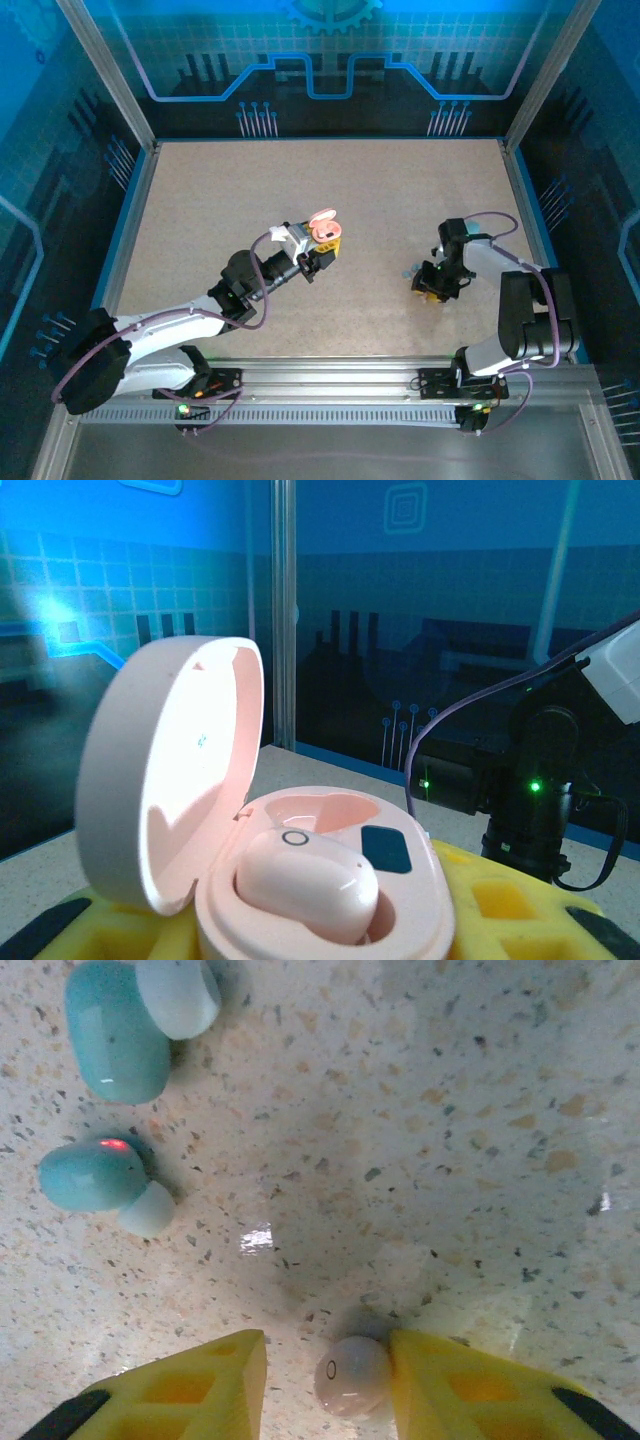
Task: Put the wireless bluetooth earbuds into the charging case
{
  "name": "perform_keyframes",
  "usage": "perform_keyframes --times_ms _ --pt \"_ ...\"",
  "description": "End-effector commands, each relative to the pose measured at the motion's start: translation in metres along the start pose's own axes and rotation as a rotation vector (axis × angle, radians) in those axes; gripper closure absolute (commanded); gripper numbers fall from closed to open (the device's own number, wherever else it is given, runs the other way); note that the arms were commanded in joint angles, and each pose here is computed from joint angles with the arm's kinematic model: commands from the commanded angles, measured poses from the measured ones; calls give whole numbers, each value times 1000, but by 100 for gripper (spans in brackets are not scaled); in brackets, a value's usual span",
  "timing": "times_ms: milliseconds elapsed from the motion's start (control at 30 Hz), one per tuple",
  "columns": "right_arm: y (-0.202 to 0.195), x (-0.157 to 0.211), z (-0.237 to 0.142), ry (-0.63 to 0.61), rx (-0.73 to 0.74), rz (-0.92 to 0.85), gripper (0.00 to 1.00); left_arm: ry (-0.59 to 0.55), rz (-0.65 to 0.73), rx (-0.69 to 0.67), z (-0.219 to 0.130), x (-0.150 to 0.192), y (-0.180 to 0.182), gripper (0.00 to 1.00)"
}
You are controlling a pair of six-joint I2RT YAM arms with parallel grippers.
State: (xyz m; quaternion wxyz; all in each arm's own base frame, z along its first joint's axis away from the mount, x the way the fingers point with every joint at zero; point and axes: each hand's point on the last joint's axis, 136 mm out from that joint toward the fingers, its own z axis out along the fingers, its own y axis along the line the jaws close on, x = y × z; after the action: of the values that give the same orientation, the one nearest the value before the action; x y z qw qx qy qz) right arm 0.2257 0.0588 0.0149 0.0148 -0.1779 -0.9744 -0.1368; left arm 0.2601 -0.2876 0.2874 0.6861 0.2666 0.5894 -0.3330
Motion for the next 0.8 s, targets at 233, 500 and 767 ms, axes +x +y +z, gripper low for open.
perform_keyframes --times_ms 233,500,767 --pt "-8 1 6 33 107 -24 69 -22 -17 14 -2 -2 -4 62" --pt "-5 -2 7 32 112 -28 74 -22 -17 11 -2 -1 -3 62" --pt "-3 -4 8 32 115 -33 77 -20 -20 12 -1 1 -3 62"
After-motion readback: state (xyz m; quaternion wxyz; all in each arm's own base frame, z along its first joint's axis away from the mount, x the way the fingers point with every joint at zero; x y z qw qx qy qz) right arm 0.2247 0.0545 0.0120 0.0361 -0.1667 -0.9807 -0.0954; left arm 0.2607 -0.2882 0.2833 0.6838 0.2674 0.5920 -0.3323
